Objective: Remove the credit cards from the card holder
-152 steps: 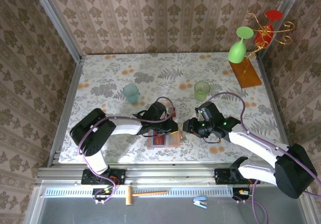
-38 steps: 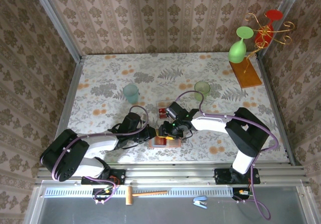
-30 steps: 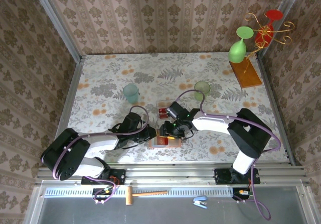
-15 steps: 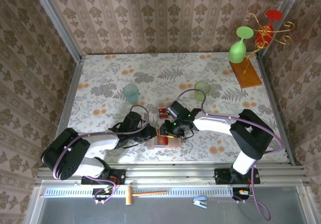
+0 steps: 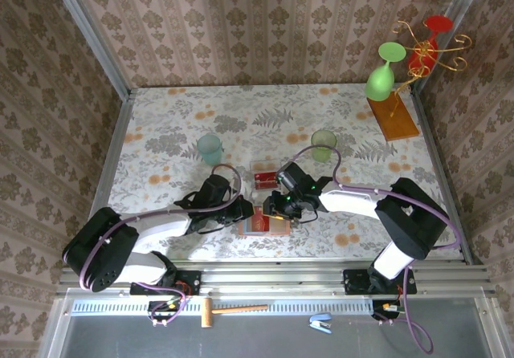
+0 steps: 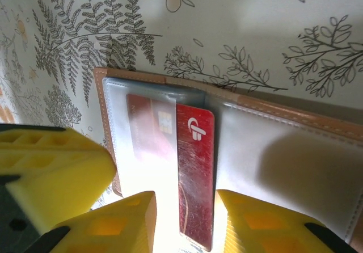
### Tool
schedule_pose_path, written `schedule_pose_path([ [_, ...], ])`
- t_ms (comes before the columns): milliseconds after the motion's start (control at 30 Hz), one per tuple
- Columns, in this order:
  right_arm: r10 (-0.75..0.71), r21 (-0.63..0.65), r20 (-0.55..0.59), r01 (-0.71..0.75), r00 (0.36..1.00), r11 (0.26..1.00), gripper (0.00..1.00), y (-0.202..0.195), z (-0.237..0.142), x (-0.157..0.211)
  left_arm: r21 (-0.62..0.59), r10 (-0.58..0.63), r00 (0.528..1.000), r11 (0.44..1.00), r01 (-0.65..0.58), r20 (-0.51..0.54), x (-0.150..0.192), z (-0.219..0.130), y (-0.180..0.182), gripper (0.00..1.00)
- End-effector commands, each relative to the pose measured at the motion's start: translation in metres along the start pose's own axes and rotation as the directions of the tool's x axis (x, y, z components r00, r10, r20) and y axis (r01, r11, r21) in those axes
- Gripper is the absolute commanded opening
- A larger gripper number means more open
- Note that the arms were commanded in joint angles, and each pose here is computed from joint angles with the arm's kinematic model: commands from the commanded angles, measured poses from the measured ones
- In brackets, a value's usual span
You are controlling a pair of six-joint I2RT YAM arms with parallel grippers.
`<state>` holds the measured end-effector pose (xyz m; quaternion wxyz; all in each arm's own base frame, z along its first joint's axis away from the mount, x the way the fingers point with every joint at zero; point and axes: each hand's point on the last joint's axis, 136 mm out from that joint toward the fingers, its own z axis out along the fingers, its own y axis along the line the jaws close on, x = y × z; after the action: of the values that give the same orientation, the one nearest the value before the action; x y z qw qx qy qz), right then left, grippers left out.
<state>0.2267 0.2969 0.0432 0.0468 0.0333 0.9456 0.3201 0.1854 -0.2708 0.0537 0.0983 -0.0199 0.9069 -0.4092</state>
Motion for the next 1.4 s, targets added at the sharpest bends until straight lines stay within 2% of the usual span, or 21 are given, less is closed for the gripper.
schedule_pose_path([
  [0, 0.012, -0.052, 0.008, -0.011, 1.0, 0.999, 0.31, 0.006, -0.005, -0.002, -0.063, 0.04, 0.999, 0.997, -0.041, -0.014, 0.003, -0.003, 0.005, 0.09],
  [333, 0.03, -0.118, -0.021, -0.033, 0.999, 0.992, 0.26, 0.006, 0.005, -0.001, -0.117, 0.046, 0.998, 0.992, -0.049, -0.032, 0.009, -0.003, 0.017, 0.09],
  [767, 0.064, -0.115, -0.029, -0.067, 0.997, 0.991, 0.25, -0.008, 0.009, 0.0, -0.15, 0.026, 0.998, 0.988, -0.035, -0.062, 0.016, 0.0, 0.027, 0.08],
  [1367, 0.094, -0.181, -0.061, -0.104, 0.994, 0.978, 0.2, -0.007, 0.018, 0.003, -0.196, 0.019, 0.997, 0.98, -0.033, -0.074, 0.02, 0.002, 0.041, 0.07],
])
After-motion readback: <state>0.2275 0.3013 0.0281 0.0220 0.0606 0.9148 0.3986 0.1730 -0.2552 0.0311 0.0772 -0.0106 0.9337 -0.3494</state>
